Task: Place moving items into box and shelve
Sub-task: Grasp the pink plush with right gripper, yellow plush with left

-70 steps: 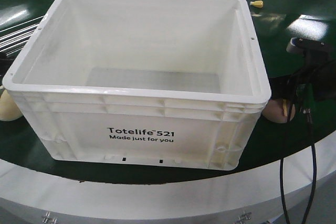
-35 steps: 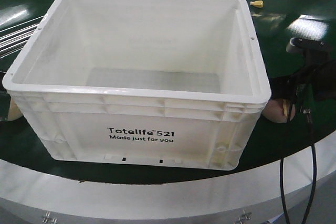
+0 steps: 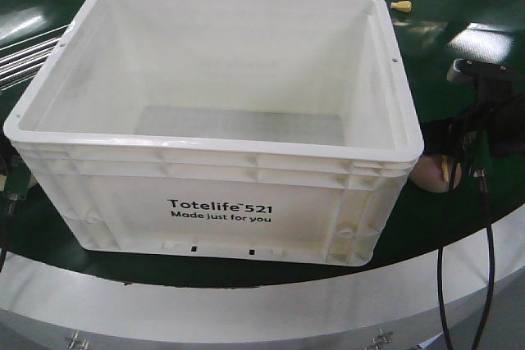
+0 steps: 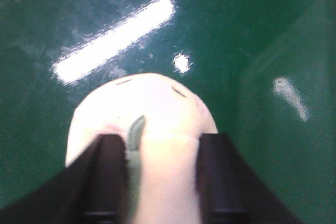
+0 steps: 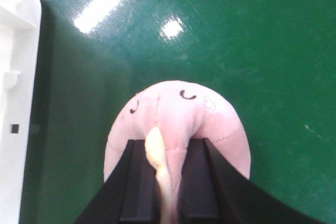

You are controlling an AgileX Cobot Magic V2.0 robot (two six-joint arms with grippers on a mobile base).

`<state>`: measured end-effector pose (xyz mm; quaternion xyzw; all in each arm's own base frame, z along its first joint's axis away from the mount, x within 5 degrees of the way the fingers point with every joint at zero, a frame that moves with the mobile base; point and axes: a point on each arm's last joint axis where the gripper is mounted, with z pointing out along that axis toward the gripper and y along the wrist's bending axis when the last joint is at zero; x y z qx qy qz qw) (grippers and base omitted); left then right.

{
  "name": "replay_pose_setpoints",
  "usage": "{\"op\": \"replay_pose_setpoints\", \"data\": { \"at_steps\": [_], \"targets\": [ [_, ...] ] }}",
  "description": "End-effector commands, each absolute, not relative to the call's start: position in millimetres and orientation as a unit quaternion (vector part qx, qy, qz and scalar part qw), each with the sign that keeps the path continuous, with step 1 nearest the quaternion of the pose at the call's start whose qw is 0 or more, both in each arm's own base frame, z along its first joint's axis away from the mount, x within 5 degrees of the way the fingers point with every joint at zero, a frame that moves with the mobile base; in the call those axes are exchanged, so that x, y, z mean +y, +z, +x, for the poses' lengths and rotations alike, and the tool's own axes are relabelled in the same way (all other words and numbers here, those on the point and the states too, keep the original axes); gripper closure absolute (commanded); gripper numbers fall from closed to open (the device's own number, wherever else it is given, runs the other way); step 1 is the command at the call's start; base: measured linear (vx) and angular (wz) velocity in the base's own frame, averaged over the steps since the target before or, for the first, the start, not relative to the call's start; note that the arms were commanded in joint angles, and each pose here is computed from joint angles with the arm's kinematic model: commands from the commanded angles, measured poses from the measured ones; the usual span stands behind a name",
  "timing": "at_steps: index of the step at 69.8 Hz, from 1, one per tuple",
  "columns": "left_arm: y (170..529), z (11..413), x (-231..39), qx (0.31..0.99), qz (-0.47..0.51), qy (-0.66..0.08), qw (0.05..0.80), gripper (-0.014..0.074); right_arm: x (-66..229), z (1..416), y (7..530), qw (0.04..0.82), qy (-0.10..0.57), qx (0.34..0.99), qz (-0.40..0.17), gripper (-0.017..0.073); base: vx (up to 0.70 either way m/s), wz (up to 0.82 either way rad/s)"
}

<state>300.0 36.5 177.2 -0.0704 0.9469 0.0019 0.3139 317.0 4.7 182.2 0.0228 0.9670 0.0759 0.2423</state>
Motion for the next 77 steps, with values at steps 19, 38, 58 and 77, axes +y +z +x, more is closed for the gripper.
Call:
{"op": "replay_pose_setpoints", "data": {
  "at_steps": [19, 38, 58, 77],
  "targets": [
    [189.5, 303.3, 36.0, 0.939, -0.070, 0.002, 0.336, 0.0622, 5.8, 319.3, 192.2, 0.259, 0.076, 0.963, 0.016, 0.0574, 0.00, 0.00],
    [213.4, 302.5, 35.5, 0.917, -0.072, 0.006, 0.393, 0.0619, 4.1, 320.3, 205.6, 0.296, 0.069, 0.953, 0.015, 0.0574, 0.00, 0.00],
    [256.8, 291.5, 35.2, 0.875, -0.070, 0.014, 0.479, 0.0619, 2.6, 311.6, 246.5, 0.378, 0.054, 0.924, -0.001, 0.0573, 0.00, 0.00],
    [300.6, 272.0, 33.5, 0.825, -0.068, 0.021, 0.560, 0.0619, 1.3, 294.5, 292.1, 0.465, 0.040, 0.884, -0.007, 0.0571, 0.00, 0.00]
  ]
}}
